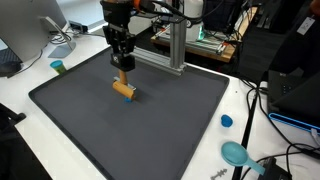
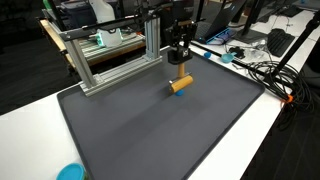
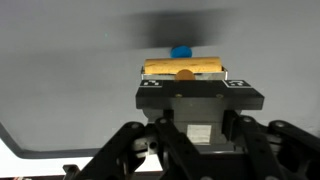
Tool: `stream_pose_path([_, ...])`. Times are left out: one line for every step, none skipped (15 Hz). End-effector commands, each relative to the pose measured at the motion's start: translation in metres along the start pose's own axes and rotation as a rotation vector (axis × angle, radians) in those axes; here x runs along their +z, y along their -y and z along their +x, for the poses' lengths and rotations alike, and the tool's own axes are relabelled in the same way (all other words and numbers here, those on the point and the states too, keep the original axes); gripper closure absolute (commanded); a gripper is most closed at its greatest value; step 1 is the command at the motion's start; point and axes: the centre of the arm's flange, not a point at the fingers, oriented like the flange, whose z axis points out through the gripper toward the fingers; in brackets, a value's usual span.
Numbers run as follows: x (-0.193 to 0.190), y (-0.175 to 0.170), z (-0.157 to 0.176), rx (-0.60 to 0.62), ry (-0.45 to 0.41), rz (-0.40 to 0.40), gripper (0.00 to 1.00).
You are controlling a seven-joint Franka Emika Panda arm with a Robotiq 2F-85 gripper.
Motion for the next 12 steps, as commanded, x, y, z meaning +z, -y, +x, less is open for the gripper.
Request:
stream_pose_path([0.007, 0.001, 0.007, 0.008, 0.018, -0.014, 0.78])
stream_pose_path([0.010, 0.002, 0.007, 0.010, 0.026, -0.020, 0.78])
stream_pose_path([0.015, 0.001, 0.007, 0.012, 0.033, -0.024, 0.78])
stream_pose_path([0.019, 0.001, 0.008, 0.016, 0.036, -0.026, 0.78])
stream_pose_path([0.021, 0.000, 0.010, 0.023, 0.034, -0.027, 0.78])
stream_pose_path([0.024, -0.002, 0.012, 0.026, 0.035, -0.028, 0.78])
stream_pose_path([0.027, -0.003, 0.014, 0.033, 0.042, -0.033, 0.78])
stream_pose_path([0.030, -0.004, 0.014, 0.039, 0.058, -0.043, 0.78])
stream_pose_path([0.033, -0.005, 0.013, 0.044, 0.075, -0.058, 0.78])
stream_pose_path([0.033, -0.007, 0.010, 0.038, 0.101, -0.066, 0.78])
stream_pose_path([0.033, -0.009, 0.008, 0.033, 0.125, -0.074, 0.78])
stream_pose_path([0.032, -0.009, 0.006, 0.025, 0.143, -0.077, 0.78])
